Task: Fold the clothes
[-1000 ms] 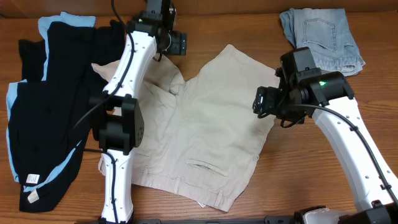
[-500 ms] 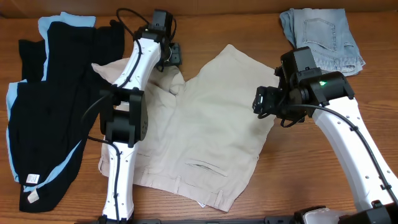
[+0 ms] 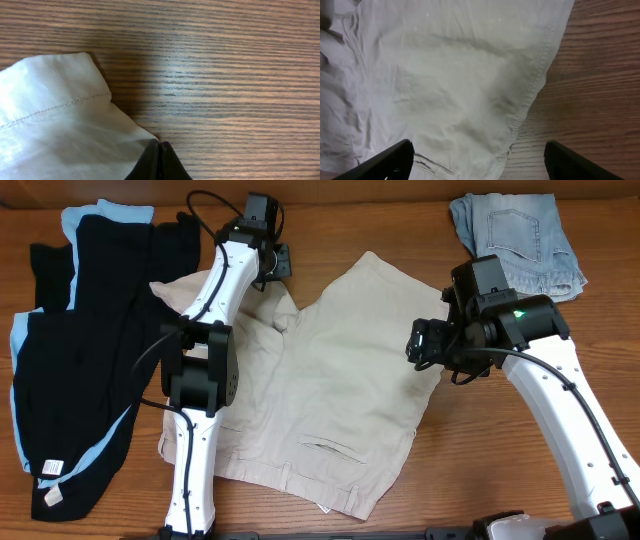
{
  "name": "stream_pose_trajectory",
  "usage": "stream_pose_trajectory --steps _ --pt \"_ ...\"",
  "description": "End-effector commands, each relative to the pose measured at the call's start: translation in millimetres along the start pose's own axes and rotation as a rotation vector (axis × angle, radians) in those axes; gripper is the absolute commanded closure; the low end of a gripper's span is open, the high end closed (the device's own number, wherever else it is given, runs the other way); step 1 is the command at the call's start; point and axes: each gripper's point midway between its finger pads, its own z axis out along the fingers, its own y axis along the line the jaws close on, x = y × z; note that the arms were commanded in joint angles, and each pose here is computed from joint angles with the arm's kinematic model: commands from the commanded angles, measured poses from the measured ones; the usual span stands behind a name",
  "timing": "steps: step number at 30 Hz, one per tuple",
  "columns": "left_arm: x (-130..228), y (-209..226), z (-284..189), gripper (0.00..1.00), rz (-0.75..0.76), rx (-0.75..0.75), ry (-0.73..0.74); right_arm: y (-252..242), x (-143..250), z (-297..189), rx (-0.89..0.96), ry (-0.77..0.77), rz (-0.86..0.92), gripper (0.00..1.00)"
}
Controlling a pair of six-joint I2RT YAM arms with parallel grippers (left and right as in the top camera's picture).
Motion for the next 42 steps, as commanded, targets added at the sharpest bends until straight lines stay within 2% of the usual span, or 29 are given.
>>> stream_pose_trajectory --steps 1,11,17,22,25,28,33,34,36,42 --pt "-13 -15 -7 0.96 0.015 0.031 -0.041 1 -5 -5 -0.003 -0.025 -0.013 0.13" --pt "-40 -96 -34 0.96 0.22 0.099 -0.223 3 -8 -5 -0.008 -0.037 -0.022 0.13" --pt "-27 -156 -42 0.96 0.387 0.134 -0.288 2 -8 -5 -0.008 -0.038 -0.026 0.13" --pt "-15 -187 -49 0.96 0.48 0.038 -0.354 2 -12 -6 0.0 -0.057 -0.027 0.13" --pt "-16 -184 -53 0.76 0.474 -0.046 -0.385 5 -22 -6 -0.014 -0.094 -0.03 0.13" --pt "-19 -177 -53 0.46 0.457 -0.07 -0.387 7 -41 -3 -0.032 -0.151 -0.025 0.13" --pt "-28 -148 -65 0.04 0.409 -0.1 -0.346 -1 -66 21 -0.027 -0.171 -0.003 0.13" --pt "-30 -142 -73 0.0 0.396 -0.108 -0.335 -4 -68 29 -0.019 -0.159 0.005 0.12" --pt "-34 -130 -92 0.0 0.353 -0.108 -0.312 -15 -71 49 0.005 -0.12 0.029 0.13" --pt "-15 -116 -169 0.0 0.321 0.066 -0.138 -49 -69 99 0.083 -0.005 0.101 0.16"
